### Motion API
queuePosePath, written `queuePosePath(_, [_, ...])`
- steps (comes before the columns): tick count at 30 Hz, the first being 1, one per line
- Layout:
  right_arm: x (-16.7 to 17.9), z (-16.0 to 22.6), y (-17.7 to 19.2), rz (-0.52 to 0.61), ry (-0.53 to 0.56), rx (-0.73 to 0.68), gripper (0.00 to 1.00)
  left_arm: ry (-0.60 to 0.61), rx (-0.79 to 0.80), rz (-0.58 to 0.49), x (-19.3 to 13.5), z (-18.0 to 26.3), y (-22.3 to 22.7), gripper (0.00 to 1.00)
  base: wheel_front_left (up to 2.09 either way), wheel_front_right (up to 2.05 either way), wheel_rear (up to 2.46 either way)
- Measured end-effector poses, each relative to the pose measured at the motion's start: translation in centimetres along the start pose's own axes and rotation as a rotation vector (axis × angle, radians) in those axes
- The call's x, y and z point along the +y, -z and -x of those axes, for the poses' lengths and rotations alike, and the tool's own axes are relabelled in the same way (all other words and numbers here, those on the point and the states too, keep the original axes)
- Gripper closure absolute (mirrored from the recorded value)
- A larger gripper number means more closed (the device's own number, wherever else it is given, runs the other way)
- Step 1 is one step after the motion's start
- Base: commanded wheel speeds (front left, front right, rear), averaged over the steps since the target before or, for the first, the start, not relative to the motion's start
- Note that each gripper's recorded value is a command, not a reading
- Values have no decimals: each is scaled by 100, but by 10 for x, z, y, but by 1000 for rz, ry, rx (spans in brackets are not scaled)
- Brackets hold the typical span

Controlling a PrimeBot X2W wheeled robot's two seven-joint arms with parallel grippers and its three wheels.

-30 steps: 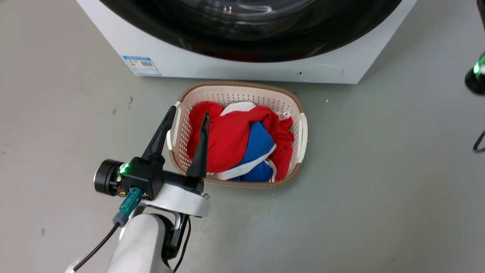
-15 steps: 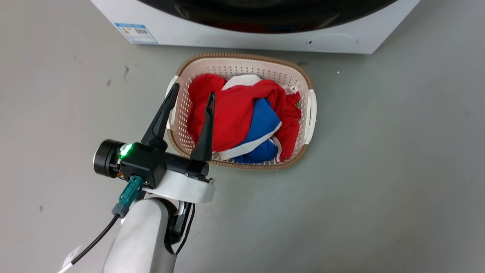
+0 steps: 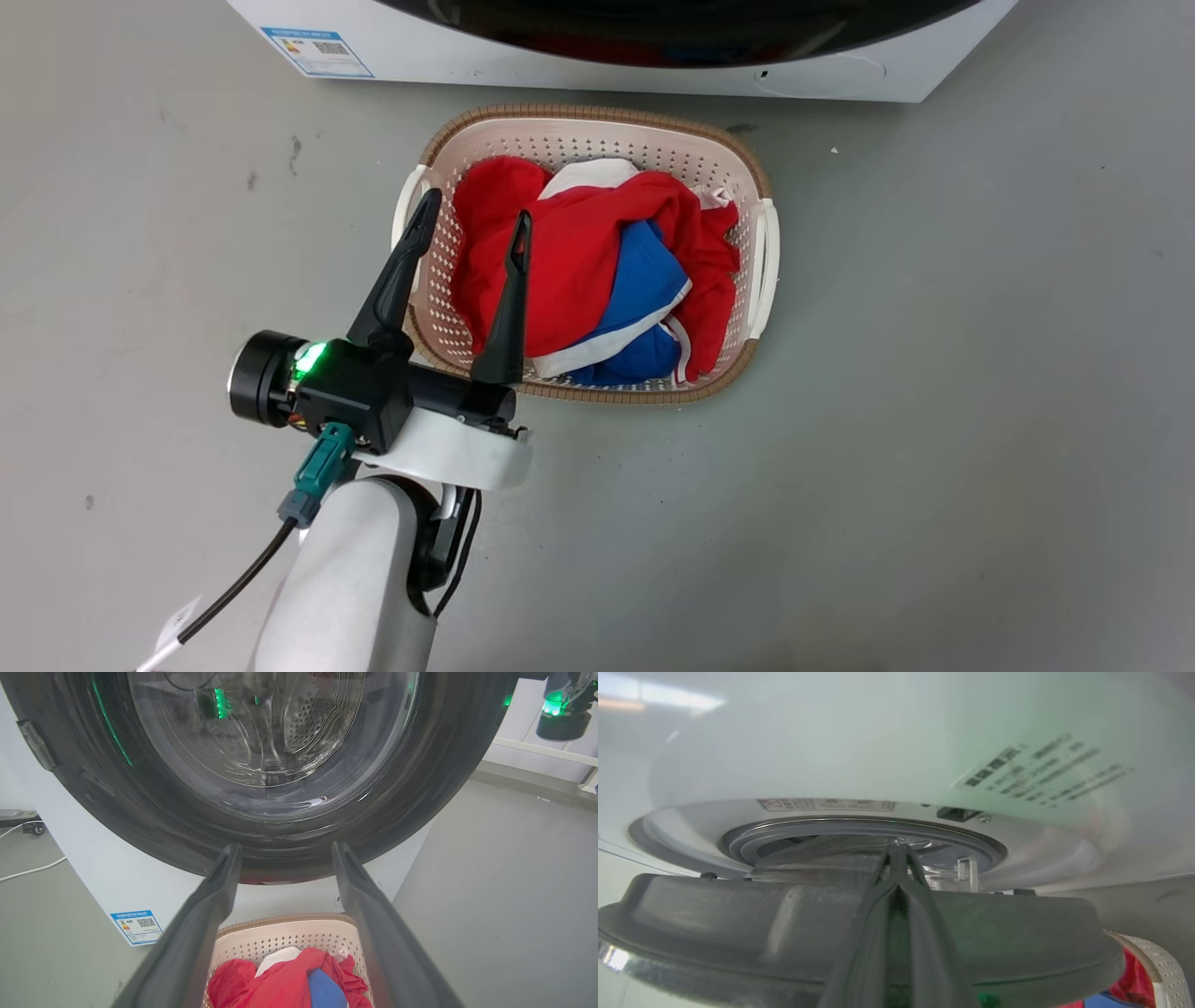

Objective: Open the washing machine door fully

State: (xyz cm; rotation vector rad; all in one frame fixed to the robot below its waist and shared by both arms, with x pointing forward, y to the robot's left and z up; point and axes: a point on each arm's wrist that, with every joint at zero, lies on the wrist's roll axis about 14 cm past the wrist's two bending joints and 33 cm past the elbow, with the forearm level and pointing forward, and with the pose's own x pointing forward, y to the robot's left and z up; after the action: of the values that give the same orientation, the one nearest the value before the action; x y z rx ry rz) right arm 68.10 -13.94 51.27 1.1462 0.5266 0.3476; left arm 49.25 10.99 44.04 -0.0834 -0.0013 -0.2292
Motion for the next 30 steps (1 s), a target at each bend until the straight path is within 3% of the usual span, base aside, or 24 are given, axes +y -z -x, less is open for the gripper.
queuePosePath(10, [-4, 23, 30, 53, 38, 147, 100, 17, -27, -5, -7, 1, -15, 0, 0, 0, 0])
queuePosePath(30, [26, 94, 152, 140, -32, 468, 100, 25, -50, -5, -21, 51, -48, 0, 0, 0, 0])
